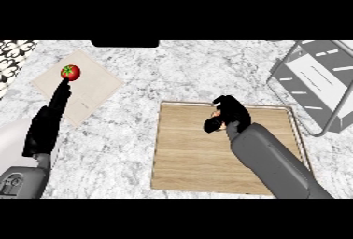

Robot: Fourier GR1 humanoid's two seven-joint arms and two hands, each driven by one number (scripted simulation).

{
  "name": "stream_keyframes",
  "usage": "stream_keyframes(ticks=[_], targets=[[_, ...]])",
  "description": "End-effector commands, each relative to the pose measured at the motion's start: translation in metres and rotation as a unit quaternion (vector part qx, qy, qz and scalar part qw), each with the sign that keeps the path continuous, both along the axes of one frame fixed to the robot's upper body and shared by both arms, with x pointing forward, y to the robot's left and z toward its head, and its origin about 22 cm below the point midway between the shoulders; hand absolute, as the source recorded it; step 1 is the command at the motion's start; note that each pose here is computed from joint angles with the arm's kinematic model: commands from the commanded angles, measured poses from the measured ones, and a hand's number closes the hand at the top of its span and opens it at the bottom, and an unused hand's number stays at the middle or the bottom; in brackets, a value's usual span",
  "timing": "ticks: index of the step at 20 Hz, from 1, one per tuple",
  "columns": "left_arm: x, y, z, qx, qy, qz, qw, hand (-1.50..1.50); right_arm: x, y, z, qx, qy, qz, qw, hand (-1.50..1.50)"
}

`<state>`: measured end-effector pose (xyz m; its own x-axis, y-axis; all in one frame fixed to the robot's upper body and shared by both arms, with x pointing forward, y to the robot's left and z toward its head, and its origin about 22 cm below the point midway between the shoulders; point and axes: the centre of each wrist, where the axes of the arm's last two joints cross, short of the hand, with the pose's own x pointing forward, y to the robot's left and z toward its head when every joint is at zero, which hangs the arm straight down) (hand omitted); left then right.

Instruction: Pick the cupcake from the tray and place it in the tiered basket

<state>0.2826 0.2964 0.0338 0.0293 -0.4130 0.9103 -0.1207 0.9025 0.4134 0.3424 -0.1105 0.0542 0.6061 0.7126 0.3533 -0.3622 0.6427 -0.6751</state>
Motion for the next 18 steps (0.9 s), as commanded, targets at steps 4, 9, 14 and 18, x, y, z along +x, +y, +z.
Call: stream_keyframes(ticks=[4, 9, 14, 18], targets=[[-0.012, -0.007, 0.001, 0.006, -0.001, -0.001, 1.0000, 0.00, -0.011, 0.014, 0.005, 0.006, 0.037, -0.022, 0.999, 1.50], [0.005, 0.004, -0.010, 0.002, 0.012, 0.011, 0.9999, 0.00, -0.007, 0.017, 0.019, 0.031, -0.010, -0.063, 0.997, 1.50], [-0.003, 0.010, 0.003, -0.002, 0.005, 0.014, 0.9999, 0.00, -0.039, -0.005, 0.053, 0.032, -0.121, 0.088, 0.988, 1.50], [-0.013, 0.012, -0.013, -0.003, 0.022, 0.030, 0.9993, 0.00, -0.095, 0.015, 0.034, 0.057, -0.165, 0.370, 0.912, 1.50]])
